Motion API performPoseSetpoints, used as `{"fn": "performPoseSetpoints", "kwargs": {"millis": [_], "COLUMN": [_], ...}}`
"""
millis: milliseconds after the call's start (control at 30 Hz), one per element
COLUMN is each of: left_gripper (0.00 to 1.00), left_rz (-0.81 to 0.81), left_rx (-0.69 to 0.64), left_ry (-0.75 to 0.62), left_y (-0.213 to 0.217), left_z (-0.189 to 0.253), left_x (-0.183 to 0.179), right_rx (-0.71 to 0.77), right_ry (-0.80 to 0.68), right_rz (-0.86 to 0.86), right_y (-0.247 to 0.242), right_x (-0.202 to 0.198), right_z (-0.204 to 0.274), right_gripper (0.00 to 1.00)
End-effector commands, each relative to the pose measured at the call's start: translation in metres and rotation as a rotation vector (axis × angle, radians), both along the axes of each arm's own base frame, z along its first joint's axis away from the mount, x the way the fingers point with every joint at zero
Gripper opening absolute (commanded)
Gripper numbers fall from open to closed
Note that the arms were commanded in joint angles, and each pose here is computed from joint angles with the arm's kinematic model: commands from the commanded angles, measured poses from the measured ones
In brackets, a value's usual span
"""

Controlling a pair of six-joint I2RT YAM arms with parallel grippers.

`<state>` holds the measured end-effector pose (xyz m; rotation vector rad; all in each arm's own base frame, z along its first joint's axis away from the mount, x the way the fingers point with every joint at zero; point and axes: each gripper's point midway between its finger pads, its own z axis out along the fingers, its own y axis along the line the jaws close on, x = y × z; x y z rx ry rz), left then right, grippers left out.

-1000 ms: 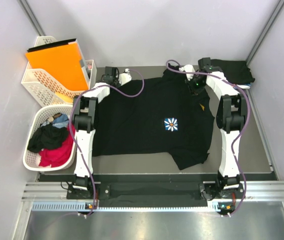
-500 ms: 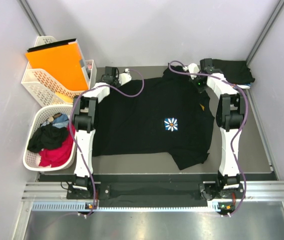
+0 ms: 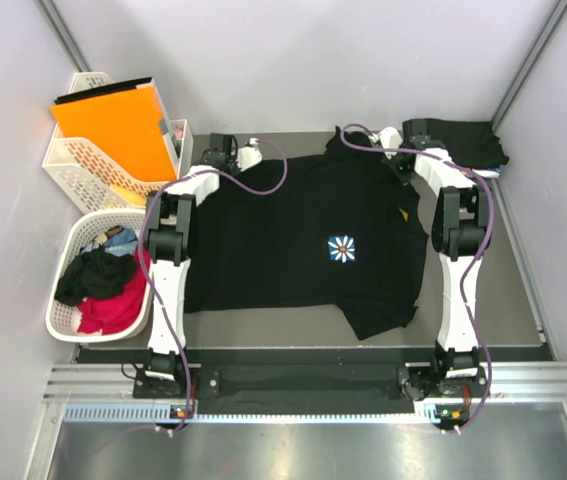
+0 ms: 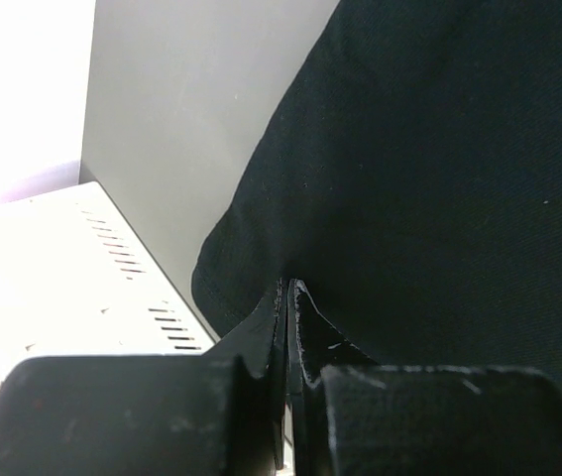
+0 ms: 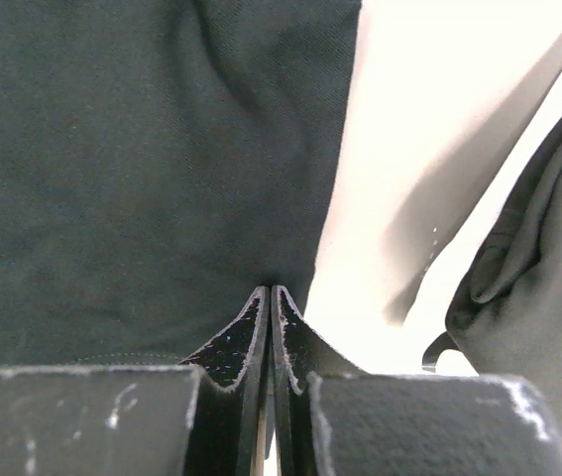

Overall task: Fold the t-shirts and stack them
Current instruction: Flatten out the tshirt

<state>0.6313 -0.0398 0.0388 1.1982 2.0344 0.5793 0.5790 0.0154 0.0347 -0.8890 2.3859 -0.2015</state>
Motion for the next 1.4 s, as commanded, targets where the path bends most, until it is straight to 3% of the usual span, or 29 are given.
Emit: {"fn": "performPoseSetpoints", "kwargs": {"millis": [0,333,567,633,667,700,733,800,833,900,933,967,1067,1167,1233,1300,1333,1367], "left_gripper": [0.0,0.0,0.0,0.0,0.0,0.01,0.06,0.18,0.31,0.49,0.66,0.73,0.87,0.92,0.93,0.87,0.69,0.45], "left_rz": [0.03,0.118,0.132,0.131,0.132,0.132,0.134,0.14,0.141,0.149,0.146,0.146,0.137,0.11,0.068,0.025,-0.023,-0.046], "left_rx": [0.042,0.139,0.13,0.12,0.118,0.114,0.11,0.105,0.101,0.096,0.093,0.087,0.06,0.022,-0.013,-0.032,-0.045,-0.05], "left_ry": [-0.024,-0.031,-0.027,-0.03,-0.032,-0.036,-0.037,-0.049,-0.06,-0.1,-0.115,-0.151,-0.214,-0.27,-0.273,-0.257,-0.241,-0.223], "left_y": [0.013,0.041,0.042,0.041,0.041,0.039,0.04,0.039,0.038,0.037,0.034,0.032,0.024,0.012,0.0,-0.01,-0.021,-0.025], "left_z": [0.006,0.0,-0.002,0.001,0.002,0.003,0.004,0.009,0.012,0.026,0.031,0.046,0.079,0.113,0.123,0.127,0.126,0.123], "left_x": [0.008,0.013,0.012,0.011,0.011,0.011,0.011,0.01,0.011,0.013,0.014,0.017,0.02,0.019,0.016,0.005,0.0,-0.009], "right_rx": [-0.026,-0.069,-0.053,-0.03,-0.026,-0.021,-0.006,0.016,0.034,0.057,0.065,0.076,0.12,0.124,0.117,0.112,0.112,0.109], "right_ry": [0.025,0.05,0.056,0.05,0.048,0.033,0.023,-0.017,-0.032,-0.083,-0.102,-0.141,-0.198,-0.21,-0.191,-0.165,-0.145,-0.123], "right_rz": [-0.034,-0.105,-0.076,-0.032,-0.018,-0.009,0.03,0.053,0.071,0.089,0.098,0.102,0.128,0.173,0.202,0.218,0.224,0.228], "right_y": [-0.025,-0.069,-0.061,-0.046,-0.041,-0.04,-0.02,-0.008,0.002,0.017,0.022,0.026,0.04,0.05,0.058,0.062,0.062,0.062], "right_x": [-0.001,-0.012,-0.012,-0.011,-0.011,-0.01,-0.009,-0.006,-0.005,0.001,0.002,0.005,0.005,0.001,-0.003,-0.007,-0.009,-0.01], "right_z": [-0.015,-0.021,-0.015,-0.006,-0.002,0.007,0.013,0.034,0.042,0.067,0.077,0.095,0.126,0.138,0.133,0.121,0.113,0.103], "right_gripper": [0.0,0.0,0.0,0.05,0.21,0.3,0.44,0.53,0.57,0.59,0.59,0.59,0.63,0.64,0.63,0.56,0.38,0.26]}}
